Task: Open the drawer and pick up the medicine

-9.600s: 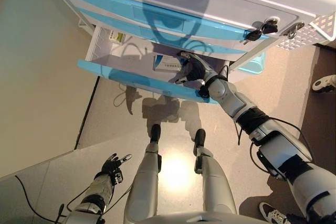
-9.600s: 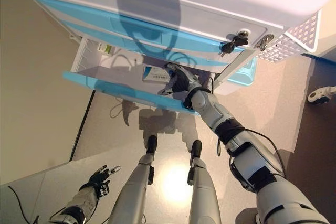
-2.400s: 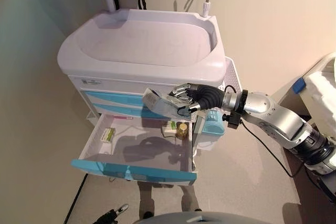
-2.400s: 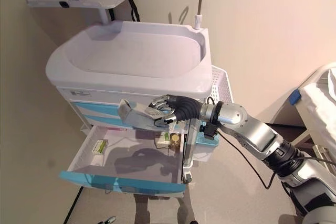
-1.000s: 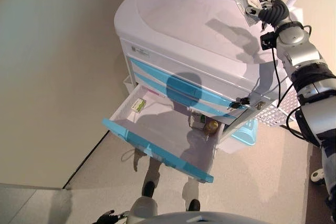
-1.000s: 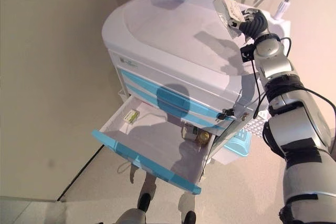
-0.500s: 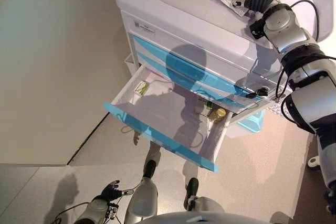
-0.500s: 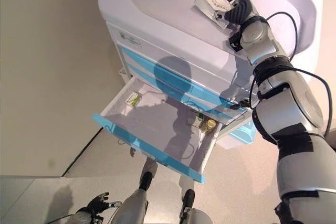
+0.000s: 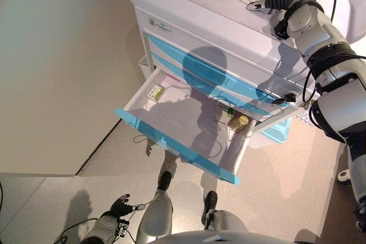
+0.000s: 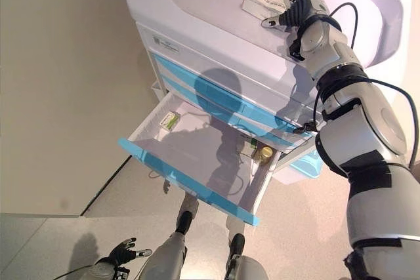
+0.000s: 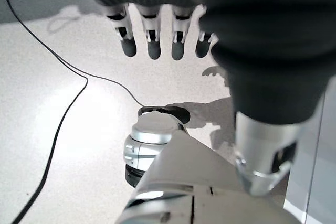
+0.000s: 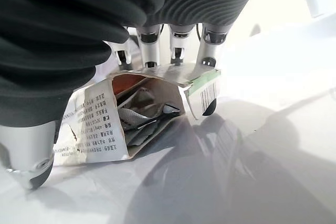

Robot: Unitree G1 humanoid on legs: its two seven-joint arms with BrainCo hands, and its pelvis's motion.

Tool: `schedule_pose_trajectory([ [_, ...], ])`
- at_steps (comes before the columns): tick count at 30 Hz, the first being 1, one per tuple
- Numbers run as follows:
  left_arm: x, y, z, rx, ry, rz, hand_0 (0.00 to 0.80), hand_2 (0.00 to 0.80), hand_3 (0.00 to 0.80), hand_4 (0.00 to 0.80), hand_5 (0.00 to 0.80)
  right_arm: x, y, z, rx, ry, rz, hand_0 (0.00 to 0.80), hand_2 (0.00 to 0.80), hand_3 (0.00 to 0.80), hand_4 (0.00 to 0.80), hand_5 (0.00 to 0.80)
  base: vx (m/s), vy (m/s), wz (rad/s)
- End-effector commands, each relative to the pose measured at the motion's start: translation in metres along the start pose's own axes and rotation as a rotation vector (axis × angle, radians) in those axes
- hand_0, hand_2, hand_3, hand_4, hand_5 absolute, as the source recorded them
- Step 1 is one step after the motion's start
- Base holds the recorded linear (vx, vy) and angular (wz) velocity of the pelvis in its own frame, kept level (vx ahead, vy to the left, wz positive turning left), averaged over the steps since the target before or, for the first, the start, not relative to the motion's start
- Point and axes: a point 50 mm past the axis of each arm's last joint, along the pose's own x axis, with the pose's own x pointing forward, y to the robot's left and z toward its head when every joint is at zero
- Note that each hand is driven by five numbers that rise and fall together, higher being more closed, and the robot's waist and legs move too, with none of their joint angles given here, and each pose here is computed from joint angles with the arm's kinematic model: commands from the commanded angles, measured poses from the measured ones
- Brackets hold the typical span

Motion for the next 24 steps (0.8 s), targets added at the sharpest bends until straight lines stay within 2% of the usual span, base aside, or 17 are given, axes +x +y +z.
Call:
schedule_pose_trajectory([
  [1, 0.001, 0.008, 0.005, 0.022, -0.019, 0.031, 0.000, 0.000, 0.000, 0.000, 0.000, -0.001, -0.010, 0.014, -0.042, -0.113, -0.029, 0.000, 0.000, 0.000, 0.000, 0.000, 0.000, 0.000, 0.00],
  [2, 0.001, 0.008, 0.005, 0.024, -0.025, 0.028, 0.000, 0.000, 0.000, 0.000, 0.000, -0.002, -0.016, 0.018, -0.084, -0.145, -0.040, 0.000, 0.000, 0.000, 0.000, 0.000, 0.000, 0.000, 0.00],
  [9, 0.000, 0.006, 0.003, 0.032, -0.027, 0.020, 0.000, 0.000, 0.000, 0.000, 0.000, -0.009, -0.044, 0.015, 0.063, -0.204, -0.169, 0.000, 0.000, 0.000, 0.000, 0.000, 0.000, 0.000, 0.00],
  [13, -0.002, 0.005, -0.002, 0.028, -0.021, 0.014, 0.000, 0.000, 0.000, 0.000, 0.000, -0.022, -0.074, 0.001, 0.319, -0.255, -0.350, 0.000, 0.000, 0.000, 0.000, 0.000, 0.041, 0.001, 0.00],
  [24, -0.009, 0.004, -0.034, 0.007, 0.093, 0.005, 0.000, 0.000, 0.000, 0.000, 0.000, -0.056, -0.106, -0.025, 0.827, -0.405, -0.556, 0.000, 0.000, 0.000, 0.000, 0.000, 0.059, 0.002, -0.06],
])
